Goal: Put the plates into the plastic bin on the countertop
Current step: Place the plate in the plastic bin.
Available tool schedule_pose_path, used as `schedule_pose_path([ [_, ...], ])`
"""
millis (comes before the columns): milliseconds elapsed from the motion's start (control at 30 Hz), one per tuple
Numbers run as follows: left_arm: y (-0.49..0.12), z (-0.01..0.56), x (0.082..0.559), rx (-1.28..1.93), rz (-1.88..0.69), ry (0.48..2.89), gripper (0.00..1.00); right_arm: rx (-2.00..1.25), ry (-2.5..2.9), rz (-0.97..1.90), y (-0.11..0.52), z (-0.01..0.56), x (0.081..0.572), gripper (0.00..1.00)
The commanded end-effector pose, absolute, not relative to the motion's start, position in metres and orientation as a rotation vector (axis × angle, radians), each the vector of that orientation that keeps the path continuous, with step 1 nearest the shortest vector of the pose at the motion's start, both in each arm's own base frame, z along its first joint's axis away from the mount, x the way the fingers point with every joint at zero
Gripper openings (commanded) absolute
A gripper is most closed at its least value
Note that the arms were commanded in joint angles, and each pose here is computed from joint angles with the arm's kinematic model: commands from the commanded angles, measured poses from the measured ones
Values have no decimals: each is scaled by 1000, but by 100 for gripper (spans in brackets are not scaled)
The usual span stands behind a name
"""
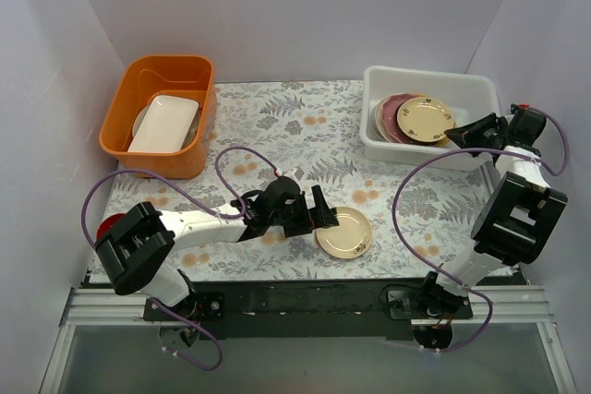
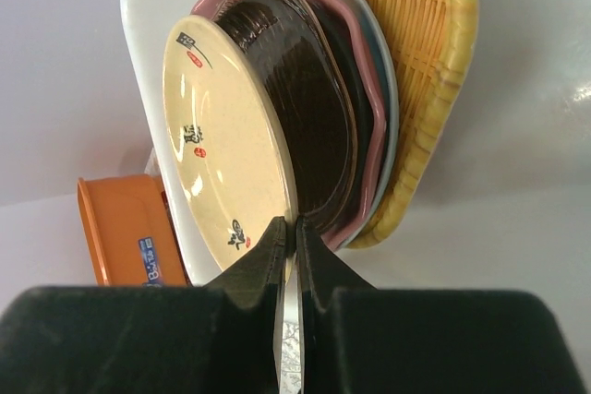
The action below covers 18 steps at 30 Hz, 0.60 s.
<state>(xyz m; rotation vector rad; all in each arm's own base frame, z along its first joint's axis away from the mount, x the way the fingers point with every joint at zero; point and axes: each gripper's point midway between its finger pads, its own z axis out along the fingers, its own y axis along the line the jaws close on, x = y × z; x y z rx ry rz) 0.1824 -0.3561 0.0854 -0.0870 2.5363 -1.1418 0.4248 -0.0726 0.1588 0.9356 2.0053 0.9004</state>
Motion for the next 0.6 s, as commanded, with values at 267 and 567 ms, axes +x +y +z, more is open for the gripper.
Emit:
schedule_pose_path([
  [267,-360,105,190,-62,-1159,2480,98,866,2033,853,-70,158,442,4],
  [567,-359,105,190,-63,-1159,2476,98,825,2057,788,-69,161,441,40],
])
